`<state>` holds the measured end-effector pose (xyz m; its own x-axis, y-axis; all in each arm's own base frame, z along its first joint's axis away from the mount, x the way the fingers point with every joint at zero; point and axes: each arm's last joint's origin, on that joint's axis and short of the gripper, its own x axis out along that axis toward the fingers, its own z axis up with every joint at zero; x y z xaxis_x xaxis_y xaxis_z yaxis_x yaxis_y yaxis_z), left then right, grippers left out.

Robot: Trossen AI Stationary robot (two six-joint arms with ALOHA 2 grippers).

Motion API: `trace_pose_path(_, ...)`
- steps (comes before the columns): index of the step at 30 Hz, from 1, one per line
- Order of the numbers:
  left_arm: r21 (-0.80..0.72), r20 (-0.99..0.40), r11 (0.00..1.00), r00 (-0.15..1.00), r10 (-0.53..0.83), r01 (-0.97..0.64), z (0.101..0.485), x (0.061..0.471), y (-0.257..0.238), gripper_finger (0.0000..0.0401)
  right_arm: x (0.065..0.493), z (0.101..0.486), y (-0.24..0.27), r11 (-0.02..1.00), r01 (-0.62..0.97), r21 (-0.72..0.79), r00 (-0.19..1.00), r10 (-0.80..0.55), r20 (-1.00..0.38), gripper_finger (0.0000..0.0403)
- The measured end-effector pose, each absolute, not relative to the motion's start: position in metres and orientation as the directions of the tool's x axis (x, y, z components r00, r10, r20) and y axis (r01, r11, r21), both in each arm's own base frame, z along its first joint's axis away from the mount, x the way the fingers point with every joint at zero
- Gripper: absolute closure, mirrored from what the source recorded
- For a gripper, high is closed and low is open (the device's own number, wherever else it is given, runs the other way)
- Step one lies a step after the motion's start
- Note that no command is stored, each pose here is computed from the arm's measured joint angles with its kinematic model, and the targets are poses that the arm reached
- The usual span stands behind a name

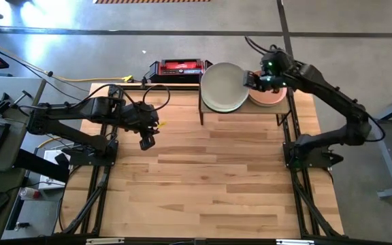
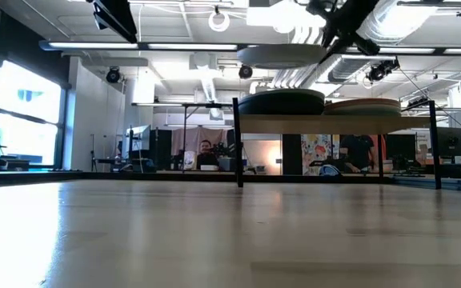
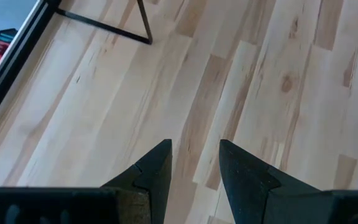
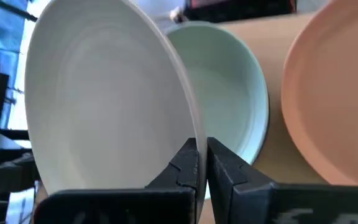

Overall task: Place and stack plates onto a shelf
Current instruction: Stack the gray plate on top of the light green plate on the shelf

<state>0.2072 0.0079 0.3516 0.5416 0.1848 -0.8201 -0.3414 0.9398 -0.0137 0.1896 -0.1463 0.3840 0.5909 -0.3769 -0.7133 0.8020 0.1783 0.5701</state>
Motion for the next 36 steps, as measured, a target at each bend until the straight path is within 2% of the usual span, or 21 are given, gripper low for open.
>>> trace_pose_path(13,0.004,-0.825,0.937,0.529,0.200,-0.349,0.351,0.206,0.008,0.0279,0.208,0.349,-0.184,0.080,0.857,0.509,0.507,-0.307,-0.805,0.0403)
trace_pose_path(36,0.004,-0.825,0.937,0.529,0.200,-0.349,0.351,0.206,0.008,0.0279,0.210,0.337,-0.186,0.054,0.907,0.417,0.414,-0.294,-0.862,0.0403)
